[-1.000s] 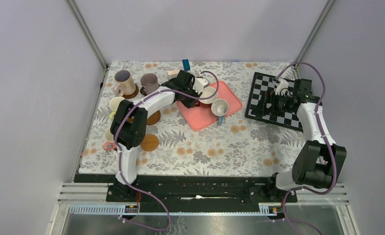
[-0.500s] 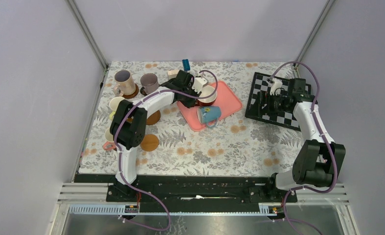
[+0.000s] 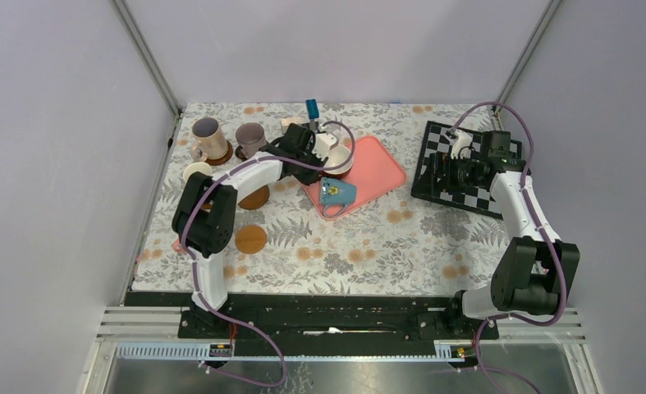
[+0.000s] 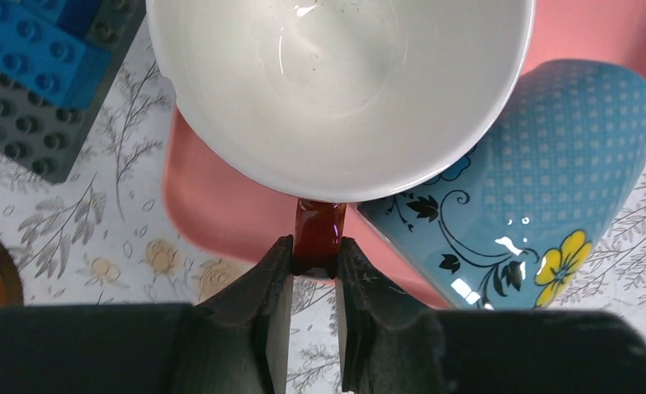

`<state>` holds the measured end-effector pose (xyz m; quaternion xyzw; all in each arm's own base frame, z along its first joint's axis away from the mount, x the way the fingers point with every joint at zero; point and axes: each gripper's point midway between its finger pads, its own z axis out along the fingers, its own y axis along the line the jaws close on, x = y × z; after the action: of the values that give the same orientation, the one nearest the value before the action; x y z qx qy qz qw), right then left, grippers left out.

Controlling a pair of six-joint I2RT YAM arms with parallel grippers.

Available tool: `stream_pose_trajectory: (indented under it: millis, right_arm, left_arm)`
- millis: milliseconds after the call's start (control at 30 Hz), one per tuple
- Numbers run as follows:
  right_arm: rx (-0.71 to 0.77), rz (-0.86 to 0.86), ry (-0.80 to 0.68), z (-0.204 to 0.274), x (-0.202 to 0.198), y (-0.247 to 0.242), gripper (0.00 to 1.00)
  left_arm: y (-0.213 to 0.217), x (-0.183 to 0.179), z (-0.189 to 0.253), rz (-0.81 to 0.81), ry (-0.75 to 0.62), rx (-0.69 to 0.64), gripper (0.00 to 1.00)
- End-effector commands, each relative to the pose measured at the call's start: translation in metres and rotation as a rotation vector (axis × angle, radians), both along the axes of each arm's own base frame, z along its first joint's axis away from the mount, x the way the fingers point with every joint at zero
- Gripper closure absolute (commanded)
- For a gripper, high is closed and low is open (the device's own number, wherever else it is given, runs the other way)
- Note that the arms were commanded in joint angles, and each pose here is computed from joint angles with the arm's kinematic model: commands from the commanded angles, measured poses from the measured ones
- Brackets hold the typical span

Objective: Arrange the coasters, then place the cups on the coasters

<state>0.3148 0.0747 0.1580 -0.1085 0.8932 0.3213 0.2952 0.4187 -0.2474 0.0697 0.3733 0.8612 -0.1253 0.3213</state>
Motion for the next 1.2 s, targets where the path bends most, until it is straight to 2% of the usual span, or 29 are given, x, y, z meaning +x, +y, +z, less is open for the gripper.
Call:
stream_pose_trajectory:
  millis: [0, 100, 267, 367, 767, 833, 1033, 1167]
  right_arm:
    - [0.001, -0.004, -0.043, 0.01, 0.002, 0.002, 0.02]
    - [0.01, -0.004, -0.039, 0.01, 0.003, 0.003, 0.02]
    - [0.006, -0.007, -0.036, 0.008, 0.003, 0.002, 0.02]
    - [0.002, -0.009, -0.037, 0.009, 0.003, 0.002, 0.02]
    - [-0.002, -0.009, -0.036, 0.007, 0.003, 0.001, 0.02]
    - [-0.002, -0.009, -0.036, 0.007, 0.003, 0.001, 0.02]
    - [-0.006, -0.008, -0.037, 0.005, 0.002, 0.001, 0.02]
    - [-0.005, -0.008, -0.036, 0.005, 0.001, 0.001, 0.02]
  left_arm:
    - [0.015, -0.001, 0.023, 0.037, -0.058, 0.014, 1.0]
    - [0.014, 0.002, 0.023, 0.032, -0.06, 0.018, 0.74]
    - [0.007, 0.01, 0.019, 0.018, -0.045, 0.016, 0.58]
    - [0.003, 0.017, 0.016, 0.01, -0.042, 0.024, 0.55]
    - [-0.006, 0.035, 0.004, -0.022, -0.047, 0.04, 0.67]
    - [-0.007, 0.038, 0.005, -0.018, -0.051, 0.039, 0.73]
    - [-0.005, 0.037, 0.017, 0.011, -0.062, 0.02, 1.0]
    - [-0.003, 0.032, 0.036, 0.041, -0.105, -0.025, 1.0]
